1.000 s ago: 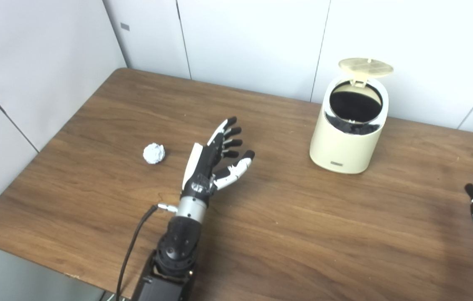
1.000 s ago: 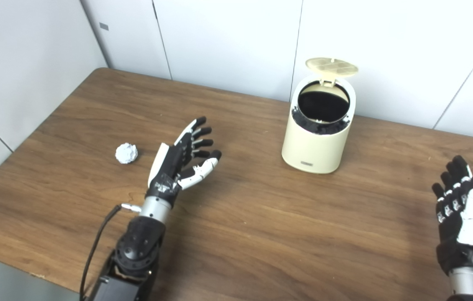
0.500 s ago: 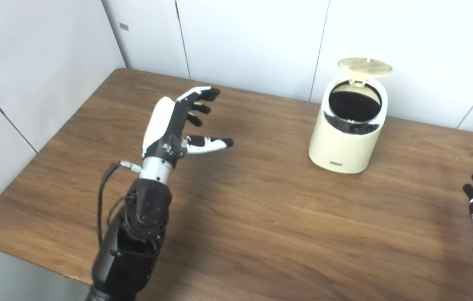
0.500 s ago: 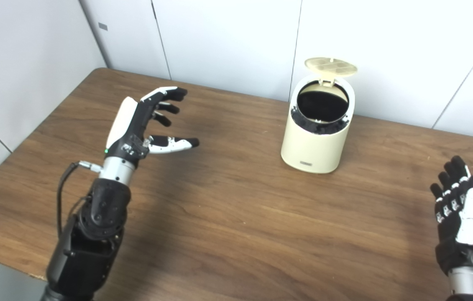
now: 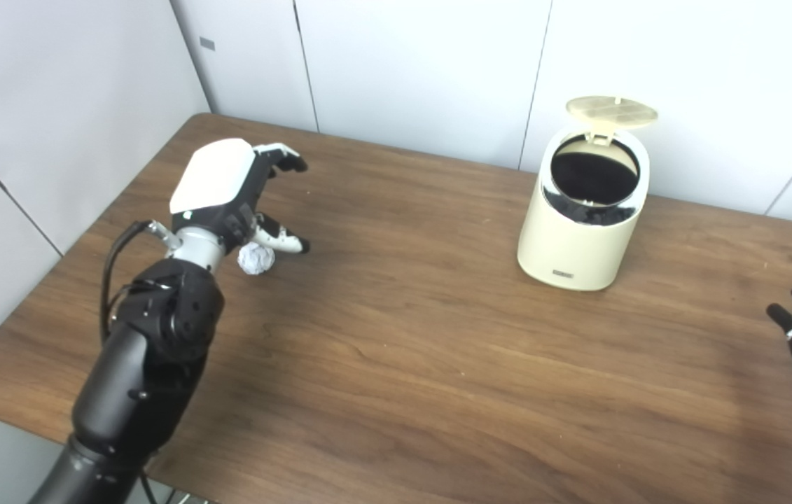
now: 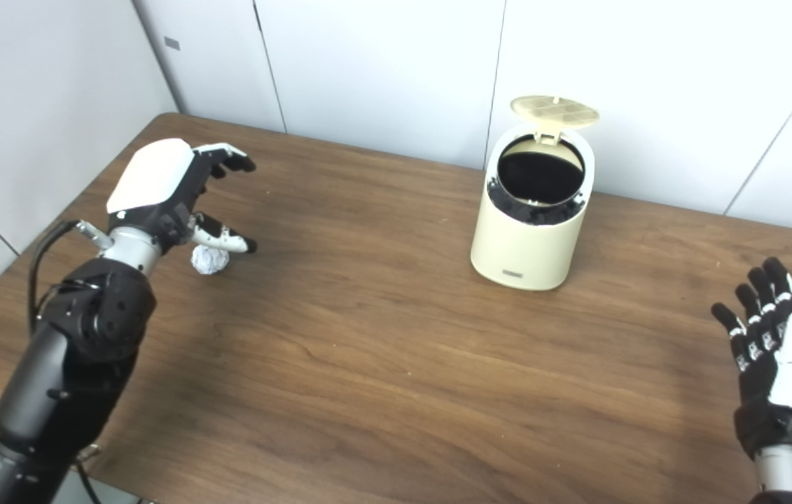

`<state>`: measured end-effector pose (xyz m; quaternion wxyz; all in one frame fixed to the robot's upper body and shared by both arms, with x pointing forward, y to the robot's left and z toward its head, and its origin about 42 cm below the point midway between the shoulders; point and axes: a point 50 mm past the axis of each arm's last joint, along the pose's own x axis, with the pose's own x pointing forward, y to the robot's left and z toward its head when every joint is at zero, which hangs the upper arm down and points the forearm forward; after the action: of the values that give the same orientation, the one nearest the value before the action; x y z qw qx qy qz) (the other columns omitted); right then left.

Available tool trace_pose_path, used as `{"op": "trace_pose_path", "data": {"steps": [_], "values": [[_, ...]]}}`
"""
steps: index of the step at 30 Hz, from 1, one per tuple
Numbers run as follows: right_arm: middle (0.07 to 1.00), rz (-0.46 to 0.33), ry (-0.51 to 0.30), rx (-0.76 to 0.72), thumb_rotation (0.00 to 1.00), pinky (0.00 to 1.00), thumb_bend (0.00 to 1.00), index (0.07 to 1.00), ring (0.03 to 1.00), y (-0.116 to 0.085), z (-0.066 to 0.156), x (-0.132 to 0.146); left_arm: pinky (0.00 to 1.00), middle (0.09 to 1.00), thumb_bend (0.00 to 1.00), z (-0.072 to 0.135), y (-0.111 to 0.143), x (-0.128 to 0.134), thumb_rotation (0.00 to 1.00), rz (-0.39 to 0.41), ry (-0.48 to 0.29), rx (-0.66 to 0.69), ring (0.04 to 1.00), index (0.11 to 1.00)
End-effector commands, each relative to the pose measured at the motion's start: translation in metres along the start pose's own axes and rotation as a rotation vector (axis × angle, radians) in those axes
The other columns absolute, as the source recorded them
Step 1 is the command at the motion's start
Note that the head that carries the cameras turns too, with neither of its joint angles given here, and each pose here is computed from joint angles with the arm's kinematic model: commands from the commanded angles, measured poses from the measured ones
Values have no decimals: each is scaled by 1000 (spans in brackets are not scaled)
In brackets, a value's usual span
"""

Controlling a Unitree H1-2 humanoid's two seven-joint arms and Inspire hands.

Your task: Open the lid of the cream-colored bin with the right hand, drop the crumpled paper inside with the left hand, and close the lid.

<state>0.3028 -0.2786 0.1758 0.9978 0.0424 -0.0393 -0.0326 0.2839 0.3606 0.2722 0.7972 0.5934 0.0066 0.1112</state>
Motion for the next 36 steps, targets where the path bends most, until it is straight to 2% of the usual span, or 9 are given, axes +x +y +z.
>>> {"op": "trace_pose_path", "data": {"steps": [1, 4, 10, 15, 18, 24, 28, 36], "values": [[956, 9, -71, 6, 1000, 880, 528, 943, 961, 3, 18, 6, 596, 753, 998, -10, 15, 2, 34, 32, 18, 58, 720, 720], [954, 7, -68, 11, 1000, 881, 527, 939, 959, 4, 18, 6, 602, 761, 997, -21, 18, 1, 43, -4, 43, 86, 729, 730], [959, 10, -66, 0, 1000, 873, 541, 944, 959, 4, 18, 5, 678, 795, 982, -34, 17, 3, 82, -90, 90, 110, 786, 741], [958, 7, -68, 2, 1000, 852, 539, 943, 952, 5, 17, 5, 596, 789, 979, -41, 8, 5, 64, -138, 119, 134, 761, 736], [955, 6, -69, 0, 1000, 824, 538, 941, 945, 6, 17, 5, 578, 784, 963, -44, 2, 5, 87, -168, 138, 131, 744, 739], [946, 5, -65, 0, 1000, 799, 556, 930, 934, 5, 16, 4, 574, 749, 936, -51, -8, 8, 51, -183, 164, 93, 708, 728], [939, 5, -63, -2, 1000, 786, 561, 924, 925, 5, 16, 4, 609, 755, 921, -54, -13, 11, 6, -186, 169, 55, 731, 723], [939, 8, -69, 11, 970, 799, 568, 923, 926, 5, 16, 4, 661, 781, 900, -51, -20, 19, 0, -198, 162, 18, 766, 720]]}}
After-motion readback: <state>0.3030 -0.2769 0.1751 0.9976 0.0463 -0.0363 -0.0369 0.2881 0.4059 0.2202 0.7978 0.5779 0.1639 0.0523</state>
